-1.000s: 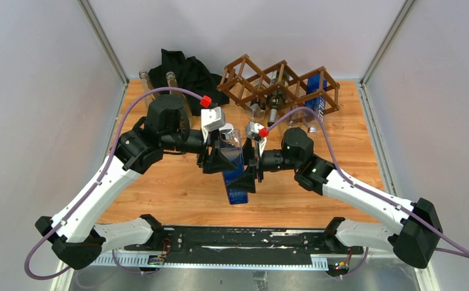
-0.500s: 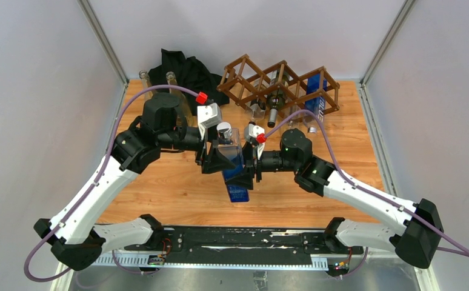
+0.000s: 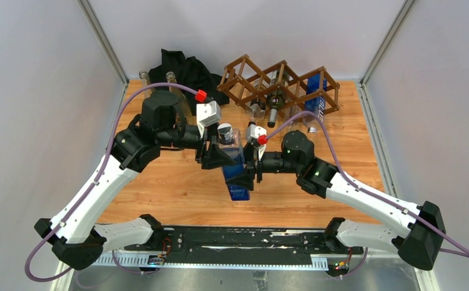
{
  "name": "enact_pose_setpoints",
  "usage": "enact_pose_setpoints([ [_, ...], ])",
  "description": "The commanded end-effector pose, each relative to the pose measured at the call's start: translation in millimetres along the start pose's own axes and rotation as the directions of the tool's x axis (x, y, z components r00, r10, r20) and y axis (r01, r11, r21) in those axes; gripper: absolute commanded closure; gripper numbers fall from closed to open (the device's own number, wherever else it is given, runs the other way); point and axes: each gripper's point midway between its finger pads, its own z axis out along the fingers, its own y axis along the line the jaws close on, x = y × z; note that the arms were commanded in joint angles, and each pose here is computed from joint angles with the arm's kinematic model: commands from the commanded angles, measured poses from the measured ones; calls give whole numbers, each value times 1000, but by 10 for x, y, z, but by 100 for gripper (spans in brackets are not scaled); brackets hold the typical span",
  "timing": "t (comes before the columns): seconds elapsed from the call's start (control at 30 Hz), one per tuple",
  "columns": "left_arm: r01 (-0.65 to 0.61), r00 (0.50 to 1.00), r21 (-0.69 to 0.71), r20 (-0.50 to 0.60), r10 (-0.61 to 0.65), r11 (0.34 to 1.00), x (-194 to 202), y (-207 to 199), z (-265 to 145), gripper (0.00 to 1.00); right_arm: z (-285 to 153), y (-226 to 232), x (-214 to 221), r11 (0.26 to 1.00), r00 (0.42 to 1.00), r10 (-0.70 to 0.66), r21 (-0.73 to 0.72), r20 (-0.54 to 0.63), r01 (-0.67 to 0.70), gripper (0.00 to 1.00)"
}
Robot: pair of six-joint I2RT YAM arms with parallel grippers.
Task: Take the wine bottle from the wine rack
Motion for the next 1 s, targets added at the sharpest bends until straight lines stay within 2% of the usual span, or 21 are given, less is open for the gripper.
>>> enact_pose_setpoints([
  [0.0, -154, 983, -158, 77, 167, 975, -377, 279, -132, 100, -76, -371, -123, 970, 998, 34, 238, 54, -46, 14],
  [0.17, -222, 970, -296, 33, 242, 929, -363, 729, -277, 100, -233, -597, 5, 914, 996, 88, 397, 24, -90, 10],
  [0.43, -300, 941, -492, -12, 338, 818, -291, 1470, -468, 100, -617, -716, 83, 820, 988, 152, 559, -4, -124, 7],
  [0.5, -315, 933, -520, -17, 359, 794, -269, 1625, -471, 100, -748, -749, 91, 781, 985, 173, 609, -1, -137, 6],
  [0.6, -326, 925, -553, -18, 380, 767, -258, 1833, -445, 100, -1011, -845, 85, 686, 980, 200, 712, 14, -149, 6],
  [0.67, -333, 921, -561, -20, 390, 758, -240, 1952, -414, 100, -1145, -888, 67, 635, 978, 205, 757, 28, -155, 5],
  [0.8, -341, 921, -567, -42, 388, 750, -182, 2191, -331, 100, -1256, -895, 18, 597, 976, 207, 782, 68, -181, 5],
  [0.97, -282, 944, -595, -31, 329, 753, -184, 2561, -339, 100, -1415, -1023, 25, 498, 970, 211, 841, 118, -211, 4],
])
